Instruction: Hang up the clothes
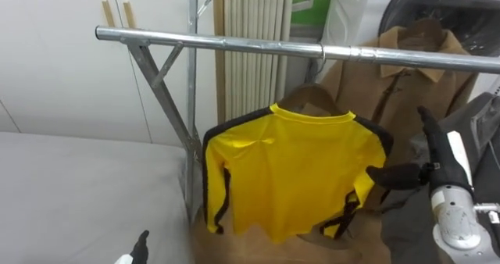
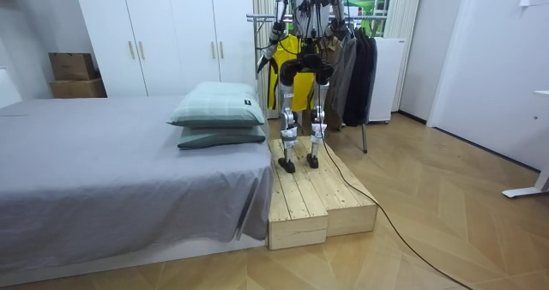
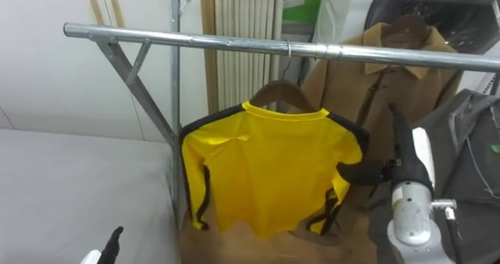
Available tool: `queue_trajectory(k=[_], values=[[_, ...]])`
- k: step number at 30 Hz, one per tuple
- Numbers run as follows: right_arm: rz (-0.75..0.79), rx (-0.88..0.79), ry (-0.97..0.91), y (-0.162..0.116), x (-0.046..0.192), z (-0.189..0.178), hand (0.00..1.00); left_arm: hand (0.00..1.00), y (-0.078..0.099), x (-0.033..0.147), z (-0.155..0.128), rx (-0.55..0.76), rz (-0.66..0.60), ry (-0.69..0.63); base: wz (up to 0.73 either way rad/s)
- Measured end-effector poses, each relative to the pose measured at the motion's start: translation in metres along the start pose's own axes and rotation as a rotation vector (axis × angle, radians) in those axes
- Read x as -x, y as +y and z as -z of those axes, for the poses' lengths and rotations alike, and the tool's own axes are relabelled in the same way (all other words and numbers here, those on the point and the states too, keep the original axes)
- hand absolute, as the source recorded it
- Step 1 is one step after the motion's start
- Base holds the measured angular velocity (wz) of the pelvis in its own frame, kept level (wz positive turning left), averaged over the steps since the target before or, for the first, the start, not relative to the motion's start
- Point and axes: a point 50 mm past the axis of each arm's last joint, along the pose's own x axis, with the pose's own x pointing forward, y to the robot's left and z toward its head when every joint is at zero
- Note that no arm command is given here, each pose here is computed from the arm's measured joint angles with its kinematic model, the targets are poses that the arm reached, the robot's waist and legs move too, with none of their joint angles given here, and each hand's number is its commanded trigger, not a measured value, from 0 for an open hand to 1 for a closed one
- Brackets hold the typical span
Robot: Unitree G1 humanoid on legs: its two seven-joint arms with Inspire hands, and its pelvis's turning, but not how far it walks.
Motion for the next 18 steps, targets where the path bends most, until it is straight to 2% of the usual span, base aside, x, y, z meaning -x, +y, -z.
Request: queue_trajectory(k=[11,18], values=[[0.007,-0.001,0.001,-0.001,0.006,0.004,0.0,0.0,0.005,-0.001,0.002,0.012,-0.026,0.01,-0.06],[-0.006,0.013,0.047,0.0,0.017,0.021,0.0,0.0,0.004,0.0,0.004,0.013,-0.031,0.017,-0.02]])
